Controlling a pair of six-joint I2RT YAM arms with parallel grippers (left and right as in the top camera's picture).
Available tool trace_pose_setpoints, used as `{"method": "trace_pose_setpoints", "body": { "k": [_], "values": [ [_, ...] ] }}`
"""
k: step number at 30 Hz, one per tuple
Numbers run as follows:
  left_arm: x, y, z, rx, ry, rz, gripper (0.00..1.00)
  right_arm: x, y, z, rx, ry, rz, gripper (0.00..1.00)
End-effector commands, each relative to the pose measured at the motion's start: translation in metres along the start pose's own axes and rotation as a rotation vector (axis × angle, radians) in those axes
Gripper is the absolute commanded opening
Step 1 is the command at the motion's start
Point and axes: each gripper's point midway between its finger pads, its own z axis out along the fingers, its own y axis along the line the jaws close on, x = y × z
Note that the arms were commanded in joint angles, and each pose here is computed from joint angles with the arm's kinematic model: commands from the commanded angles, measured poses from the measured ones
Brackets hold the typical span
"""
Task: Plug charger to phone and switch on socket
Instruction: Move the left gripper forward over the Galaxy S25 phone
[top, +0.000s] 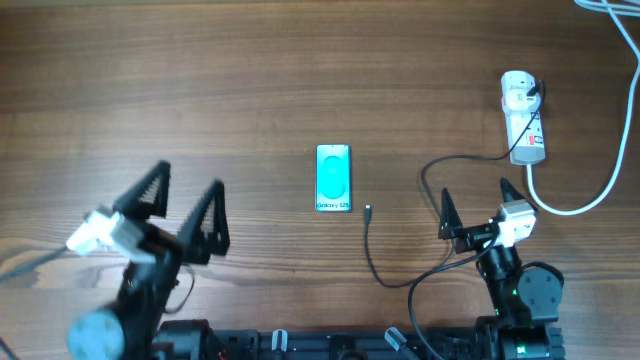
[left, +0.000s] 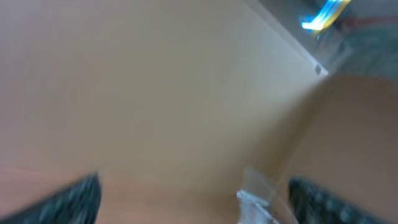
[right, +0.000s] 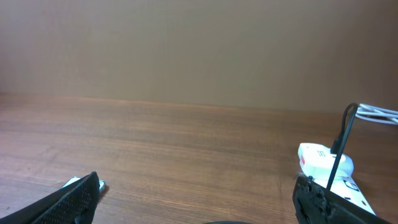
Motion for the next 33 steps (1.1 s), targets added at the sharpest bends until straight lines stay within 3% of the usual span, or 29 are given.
{"method": "trace_pose_setpoints", "body": {
  "k": [1, 5, 7, 10, 12, 18, 23, 33],
  "values": [
    [-0.007, 0.001, 0.032, -0.101, 0.293, 0.040, 1.00, -0.003, -0.001, 0.000, 0.008, -0.014, -0.010, 1.00],
    [0.019, -0.021, 0.056, 0.020, 0.606, -0.152, 1.00, -0.003, -0.001, 0.000, 0.008, -0.014, -0.010, 1.00],
    [0.030, -0.026, 0.069, 0.097, 0.687, -0.210, 1.00, -0.003, -0.001, 0.000, 0.008, -0.014, -0.010, 1.00],
    [0.054, -0.006, 0.083, 0.016, 0.769, -0.258, 0.99, -0.003, -0.001, 0.000, 0.008, -0.014, -0.010, 1.00],
    [0.072, 0.018, 0.088, -0.172, 0.812, -0.302, 0.99, -0.003, -0.001, 0.000, 0.008, -0.014, -0.010, 1.00],
    [0.089, 0.022, 0.096, -0.427, 0.965, -0.152, 0.99, -0.003, -0.001, 0.000, 0.008, -0.014, -0.010, 1.00],
    [0.105, 0.018, 0.129, -0.505, 1.104, -0.083, 0.99, -0.003, -0.001, 0.000, 0.008, -0.014, -0.010, 1.00],
    [0.234, 0.031, 0.153, -0.569, 1.429, -0.055, 1.00, -0.003, -0.001, 0.000, 0.008, -0.014, -0.010, 1.00]
  ]
}}
